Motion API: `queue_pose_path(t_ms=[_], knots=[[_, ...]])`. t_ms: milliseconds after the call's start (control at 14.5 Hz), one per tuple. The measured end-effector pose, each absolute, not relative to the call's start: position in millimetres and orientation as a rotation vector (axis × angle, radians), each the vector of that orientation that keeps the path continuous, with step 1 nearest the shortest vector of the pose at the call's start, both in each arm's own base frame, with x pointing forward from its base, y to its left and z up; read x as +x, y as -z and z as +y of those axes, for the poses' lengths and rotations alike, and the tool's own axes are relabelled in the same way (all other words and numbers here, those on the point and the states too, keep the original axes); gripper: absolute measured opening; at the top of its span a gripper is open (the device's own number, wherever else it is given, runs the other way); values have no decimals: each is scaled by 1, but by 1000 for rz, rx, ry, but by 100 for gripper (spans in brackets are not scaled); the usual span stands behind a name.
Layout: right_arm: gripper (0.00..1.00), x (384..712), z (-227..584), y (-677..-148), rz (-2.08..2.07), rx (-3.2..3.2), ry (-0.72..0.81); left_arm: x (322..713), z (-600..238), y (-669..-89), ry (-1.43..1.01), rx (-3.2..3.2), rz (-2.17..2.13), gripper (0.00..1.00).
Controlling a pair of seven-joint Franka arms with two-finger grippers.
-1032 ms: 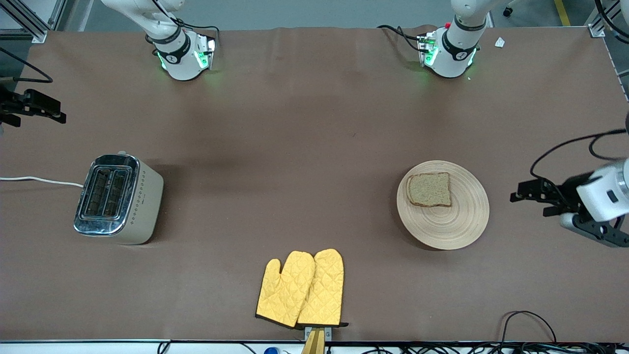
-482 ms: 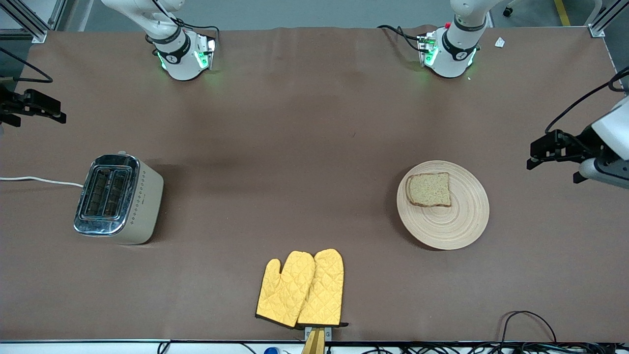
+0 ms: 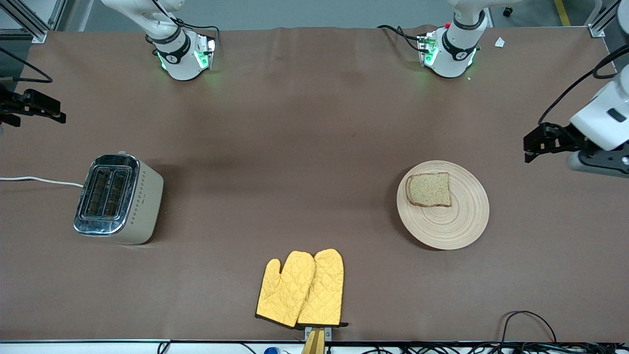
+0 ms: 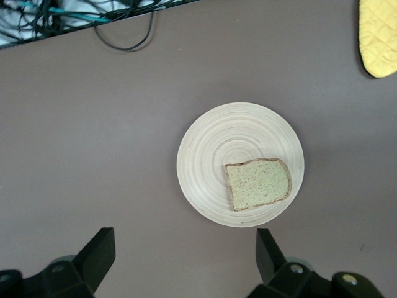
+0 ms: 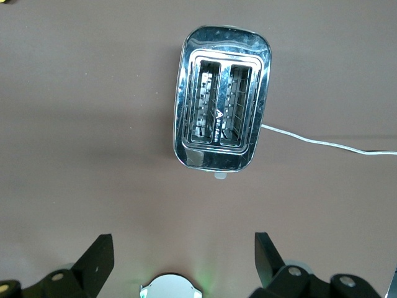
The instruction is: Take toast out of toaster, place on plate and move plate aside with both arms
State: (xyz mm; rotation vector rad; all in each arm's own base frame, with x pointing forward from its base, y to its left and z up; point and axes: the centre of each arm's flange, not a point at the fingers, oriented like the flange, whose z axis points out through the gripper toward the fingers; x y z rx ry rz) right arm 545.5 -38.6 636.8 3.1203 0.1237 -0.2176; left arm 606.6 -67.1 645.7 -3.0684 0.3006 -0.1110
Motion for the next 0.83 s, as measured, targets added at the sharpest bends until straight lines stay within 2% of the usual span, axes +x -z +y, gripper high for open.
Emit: queue_pose_path(t_ms=[206,551,826], knots=[[100,545,-39,-637,124,3120,218,590,-44,-648,98,-3067,242,100],[100,545,-39,-637,124,3120,218,547,-66,-643,107,-3097,217,100],[100,545,-39,-637,124,3120,218,546,-66,-637,98,-3121,194,100]])
